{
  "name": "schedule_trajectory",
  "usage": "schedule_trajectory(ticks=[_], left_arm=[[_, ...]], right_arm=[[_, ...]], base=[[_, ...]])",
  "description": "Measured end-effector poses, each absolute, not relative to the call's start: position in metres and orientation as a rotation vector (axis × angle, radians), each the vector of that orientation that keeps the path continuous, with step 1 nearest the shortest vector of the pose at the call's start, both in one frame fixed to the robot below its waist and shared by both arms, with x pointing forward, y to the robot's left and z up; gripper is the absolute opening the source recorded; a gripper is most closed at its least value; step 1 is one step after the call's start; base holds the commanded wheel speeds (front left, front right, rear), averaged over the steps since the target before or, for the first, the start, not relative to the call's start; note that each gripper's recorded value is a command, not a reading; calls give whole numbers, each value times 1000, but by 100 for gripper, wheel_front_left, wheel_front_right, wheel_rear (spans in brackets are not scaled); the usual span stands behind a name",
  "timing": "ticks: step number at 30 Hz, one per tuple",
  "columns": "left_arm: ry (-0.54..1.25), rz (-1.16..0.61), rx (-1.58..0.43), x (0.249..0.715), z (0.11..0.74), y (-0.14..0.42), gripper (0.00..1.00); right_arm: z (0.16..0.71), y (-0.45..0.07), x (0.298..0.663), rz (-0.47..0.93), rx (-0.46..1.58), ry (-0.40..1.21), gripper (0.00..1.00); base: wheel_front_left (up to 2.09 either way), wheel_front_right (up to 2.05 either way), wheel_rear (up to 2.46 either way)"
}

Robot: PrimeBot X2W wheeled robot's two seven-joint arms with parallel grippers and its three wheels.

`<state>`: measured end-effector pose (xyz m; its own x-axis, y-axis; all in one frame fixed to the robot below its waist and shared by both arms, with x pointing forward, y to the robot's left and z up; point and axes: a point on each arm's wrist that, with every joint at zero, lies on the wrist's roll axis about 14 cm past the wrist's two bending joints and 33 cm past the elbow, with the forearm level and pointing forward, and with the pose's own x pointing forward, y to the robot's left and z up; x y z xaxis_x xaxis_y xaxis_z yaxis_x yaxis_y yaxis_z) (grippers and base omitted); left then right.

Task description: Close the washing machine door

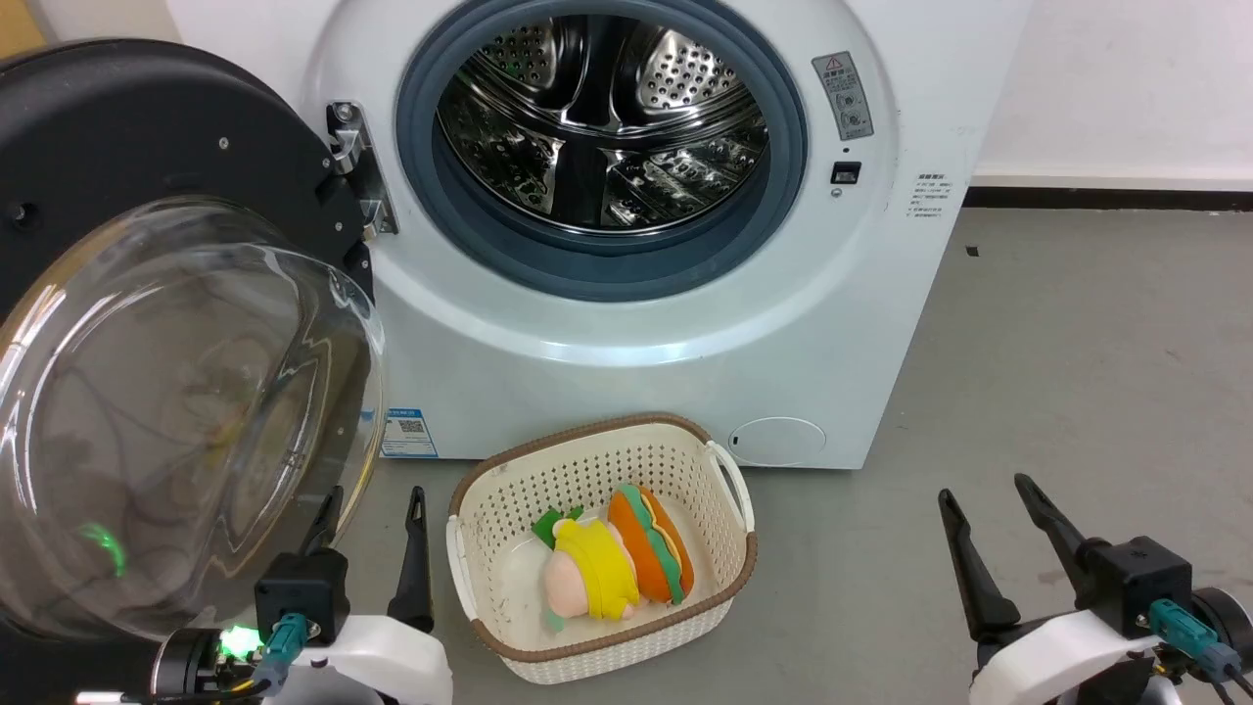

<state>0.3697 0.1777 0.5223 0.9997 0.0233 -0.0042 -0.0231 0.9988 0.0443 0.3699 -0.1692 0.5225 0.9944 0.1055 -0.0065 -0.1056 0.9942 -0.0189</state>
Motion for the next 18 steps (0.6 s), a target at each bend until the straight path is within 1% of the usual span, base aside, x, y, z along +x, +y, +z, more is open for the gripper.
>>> schedule_trajectory(ticks=[1,2,3,4,9,18], left_arm=[[3,26,44,370,522,178,100],[-1,26,44,370,523,178,49],[-3,27,44,370,523,178,14],[-2,31,45,370,523,178,0],[-25,43,45,370,528,181,0],[-132,79,38,374,561,192,0]], right_arm=[[522,-170,370,104,-16,5,100],[523,-170,370,103,-15,2,100],[523,-170,370,102,-15,-1,100],[523,-171,371,101,-13,-2,100],[524,-172,372,98,5,-10,100],[523,-169,379,106,31,-21,100]], base=[[0,0,0],[0,0,0],[0,0,0],[0,0,0],[0,0,0],[0,0,0]])
